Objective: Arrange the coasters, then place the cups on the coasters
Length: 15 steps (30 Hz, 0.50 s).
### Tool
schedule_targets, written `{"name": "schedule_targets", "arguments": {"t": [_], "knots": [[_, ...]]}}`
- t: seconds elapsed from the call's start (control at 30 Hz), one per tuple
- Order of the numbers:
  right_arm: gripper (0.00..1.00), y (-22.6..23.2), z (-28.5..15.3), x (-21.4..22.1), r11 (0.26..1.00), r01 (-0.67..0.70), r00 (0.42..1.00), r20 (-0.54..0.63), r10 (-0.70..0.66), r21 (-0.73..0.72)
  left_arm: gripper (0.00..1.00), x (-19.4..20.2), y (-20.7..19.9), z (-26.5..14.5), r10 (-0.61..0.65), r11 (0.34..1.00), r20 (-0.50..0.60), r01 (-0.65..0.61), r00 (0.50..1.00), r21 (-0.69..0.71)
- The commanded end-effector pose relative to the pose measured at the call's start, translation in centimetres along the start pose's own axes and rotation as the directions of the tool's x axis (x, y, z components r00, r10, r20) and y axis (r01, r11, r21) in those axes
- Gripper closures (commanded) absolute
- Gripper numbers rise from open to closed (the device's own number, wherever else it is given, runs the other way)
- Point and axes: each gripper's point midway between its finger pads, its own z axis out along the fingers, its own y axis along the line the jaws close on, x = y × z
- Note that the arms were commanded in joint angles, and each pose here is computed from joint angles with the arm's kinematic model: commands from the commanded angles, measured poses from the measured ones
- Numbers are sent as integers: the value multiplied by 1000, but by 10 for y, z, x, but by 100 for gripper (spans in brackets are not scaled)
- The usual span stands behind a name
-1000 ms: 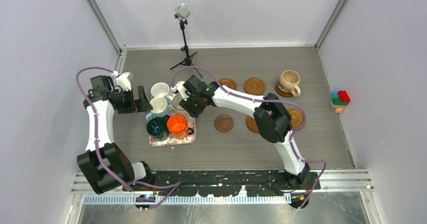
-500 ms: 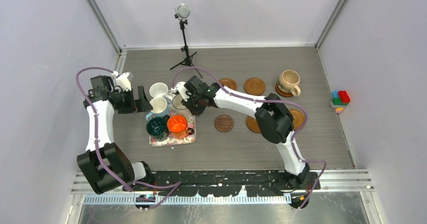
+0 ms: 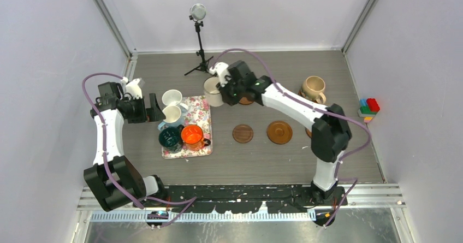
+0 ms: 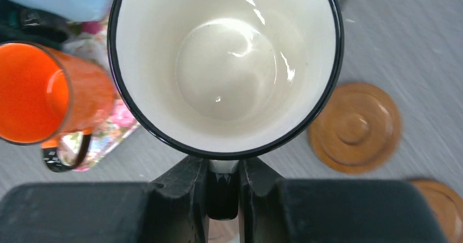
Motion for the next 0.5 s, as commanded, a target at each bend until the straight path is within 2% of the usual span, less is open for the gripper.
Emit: {"name": "schedule_targets", "arguments": {"t": [0.0,0.13,0.3,0.47], "knots": [[99,-57,-65,-55,990,-55,964,267,19,129,0,-9,-4,-3,22,1000,47,-22,999,5],[99,-107,-95,-30,966,-126,953,298,54,226,0,-10,-3,-3,21,1000,49,-21,999,6],[100,-154,-125,12,937,-212,937,331,114,278,0,-10,-4,-2,16,1000,48,-16,999,8],[100,-188,-138,56,916,-225,943,311,119,332,0,-11,-4,-3,12,1000,48,-13,999,5]]}}
